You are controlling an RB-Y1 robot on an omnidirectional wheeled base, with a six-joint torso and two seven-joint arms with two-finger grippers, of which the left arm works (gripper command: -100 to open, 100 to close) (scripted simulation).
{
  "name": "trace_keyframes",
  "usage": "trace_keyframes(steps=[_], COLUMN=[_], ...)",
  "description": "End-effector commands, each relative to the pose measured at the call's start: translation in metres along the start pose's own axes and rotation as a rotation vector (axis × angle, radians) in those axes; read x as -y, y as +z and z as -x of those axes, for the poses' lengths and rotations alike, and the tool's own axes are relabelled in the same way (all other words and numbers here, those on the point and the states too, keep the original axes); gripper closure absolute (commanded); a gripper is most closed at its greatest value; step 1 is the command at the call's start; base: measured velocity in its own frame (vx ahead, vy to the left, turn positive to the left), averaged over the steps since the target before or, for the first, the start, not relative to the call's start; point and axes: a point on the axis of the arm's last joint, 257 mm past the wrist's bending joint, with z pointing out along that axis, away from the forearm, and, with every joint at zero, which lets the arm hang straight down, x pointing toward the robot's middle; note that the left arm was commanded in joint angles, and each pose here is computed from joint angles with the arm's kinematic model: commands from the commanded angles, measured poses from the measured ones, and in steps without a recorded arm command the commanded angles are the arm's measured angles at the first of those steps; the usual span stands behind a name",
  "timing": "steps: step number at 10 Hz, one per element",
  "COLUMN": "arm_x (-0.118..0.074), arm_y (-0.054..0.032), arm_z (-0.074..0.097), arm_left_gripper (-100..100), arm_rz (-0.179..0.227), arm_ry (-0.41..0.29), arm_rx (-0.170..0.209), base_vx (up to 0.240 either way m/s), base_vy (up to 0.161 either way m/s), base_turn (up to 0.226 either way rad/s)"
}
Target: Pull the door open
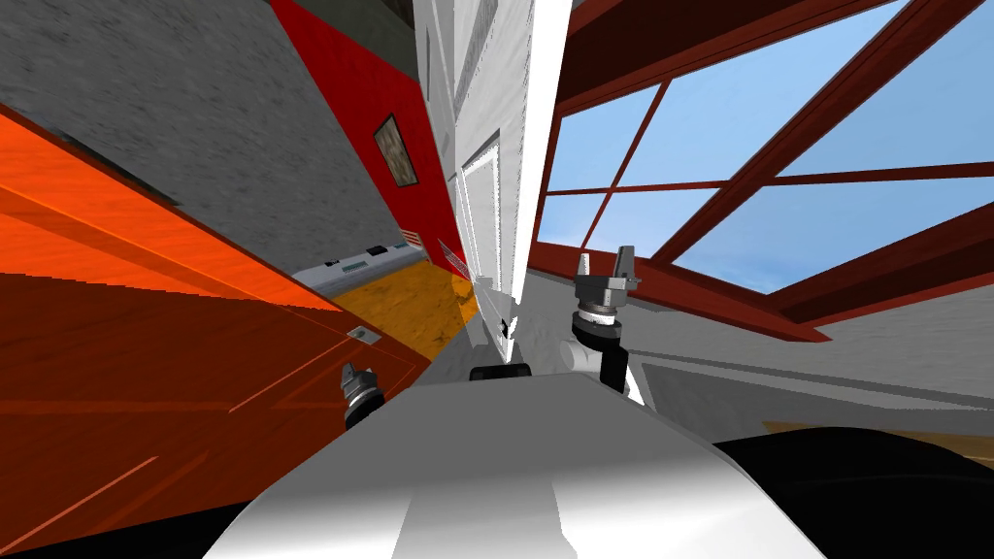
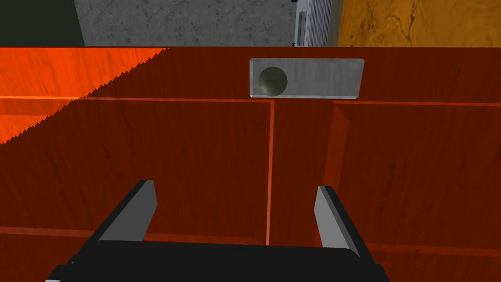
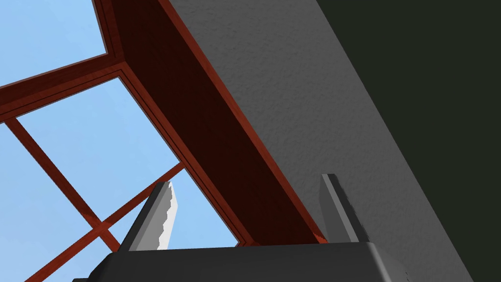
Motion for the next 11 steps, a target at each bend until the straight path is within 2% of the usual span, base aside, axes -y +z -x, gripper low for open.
trace_keyframes(steps=[1,7,11], arm_x=[-0.0007,-0.0007,-0.0068], arm_y=[0.0000,0.0000,-0.0033], arm_z=[-0.0004,-0.0004,0.0000], arm_left_gripper=[-100,-100,-100], arm_rz=[0.001,0.001,0.015], arm_ry=[0.000,0.000,-0.010], arm_rx=[0.001,0.001,0.014], base_vx=[0.000,0.001,-0.002], base_vy=[0.000,-0.011,0.032], base_turn=[0.000,0.015,-0.053])
